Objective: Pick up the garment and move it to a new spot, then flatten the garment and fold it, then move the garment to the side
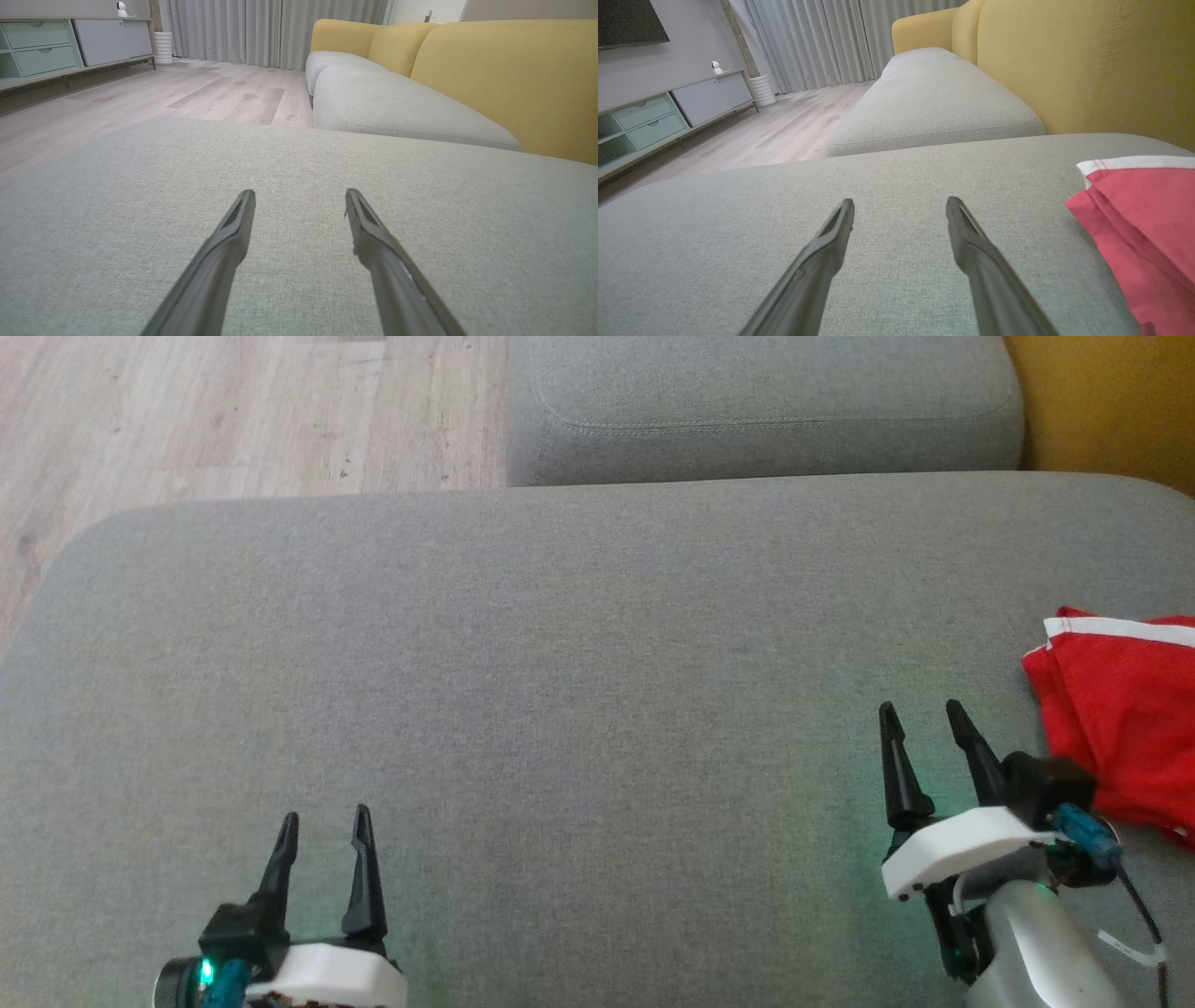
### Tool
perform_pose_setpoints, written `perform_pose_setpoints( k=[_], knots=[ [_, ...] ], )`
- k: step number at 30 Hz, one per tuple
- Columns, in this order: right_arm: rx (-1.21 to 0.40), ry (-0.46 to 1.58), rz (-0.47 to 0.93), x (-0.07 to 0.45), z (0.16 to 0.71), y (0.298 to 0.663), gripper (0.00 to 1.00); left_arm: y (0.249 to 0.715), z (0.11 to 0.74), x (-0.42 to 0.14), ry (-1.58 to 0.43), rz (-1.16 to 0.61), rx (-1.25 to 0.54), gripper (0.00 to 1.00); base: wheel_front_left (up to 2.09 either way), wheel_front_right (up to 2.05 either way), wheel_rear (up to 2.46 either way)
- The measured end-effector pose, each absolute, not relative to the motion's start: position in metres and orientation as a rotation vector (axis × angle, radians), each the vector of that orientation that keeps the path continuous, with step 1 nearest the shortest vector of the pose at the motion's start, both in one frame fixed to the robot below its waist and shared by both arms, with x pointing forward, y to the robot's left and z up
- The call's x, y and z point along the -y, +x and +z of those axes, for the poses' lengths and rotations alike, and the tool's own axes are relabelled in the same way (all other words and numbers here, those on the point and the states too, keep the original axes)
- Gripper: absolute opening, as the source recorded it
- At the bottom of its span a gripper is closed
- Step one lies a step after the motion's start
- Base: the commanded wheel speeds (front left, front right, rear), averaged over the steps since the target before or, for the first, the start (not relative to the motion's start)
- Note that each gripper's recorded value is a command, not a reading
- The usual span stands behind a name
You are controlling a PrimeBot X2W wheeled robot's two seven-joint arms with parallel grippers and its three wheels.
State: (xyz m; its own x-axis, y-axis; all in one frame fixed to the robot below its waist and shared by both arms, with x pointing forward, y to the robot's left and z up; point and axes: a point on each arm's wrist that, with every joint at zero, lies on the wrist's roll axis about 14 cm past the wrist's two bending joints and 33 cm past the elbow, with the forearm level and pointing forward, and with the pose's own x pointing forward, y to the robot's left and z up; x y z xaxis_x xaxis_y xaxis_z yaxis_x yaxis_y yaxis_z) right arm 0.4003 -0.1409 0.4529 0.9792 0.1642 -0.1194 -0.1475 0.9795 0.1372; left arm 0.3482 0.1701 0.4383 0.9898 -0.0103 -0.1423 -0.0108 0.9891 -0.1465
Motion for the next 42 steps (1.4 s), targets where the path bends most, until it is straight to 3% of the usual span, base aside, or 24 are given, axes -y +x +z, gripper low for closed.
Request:
perform_pose_setpoints(
  k=[14, 15, 23, 42],
  knots=[
    [-0.15, 0.131, 0.152, 0.143, 0.447, 0.394, 1.0, 0.352, 0.439, -0.169, -0.156, -0.005, -0.14, 1.0, 0.0, 0.0, 0.0],
    [-0.149, 0.131, 0.151, 0.143, 0.447, 0.394, 0.0, 0.352, 0.441, -0.169, -0.159, -0.008, -0.136, 0.0, 0.0, 0.0, 0.0],
    [-0.334, 0.154, 0.118, 0.149, 0.39, 0.352, 0.0, 0.323, 0.398, -0.17, -0.176, 0.015, -0.283, 0.0, 0.0, 0.0, 0.0],
    [-0.298, 0.366, 0.027, 0.161, 0.406, 0.363, 0.0, 0.328, 0.401, -0.175, -0.384, 0.073, -0.293, 0.0, 0.0, 0.0, 0.0]
  ],
)
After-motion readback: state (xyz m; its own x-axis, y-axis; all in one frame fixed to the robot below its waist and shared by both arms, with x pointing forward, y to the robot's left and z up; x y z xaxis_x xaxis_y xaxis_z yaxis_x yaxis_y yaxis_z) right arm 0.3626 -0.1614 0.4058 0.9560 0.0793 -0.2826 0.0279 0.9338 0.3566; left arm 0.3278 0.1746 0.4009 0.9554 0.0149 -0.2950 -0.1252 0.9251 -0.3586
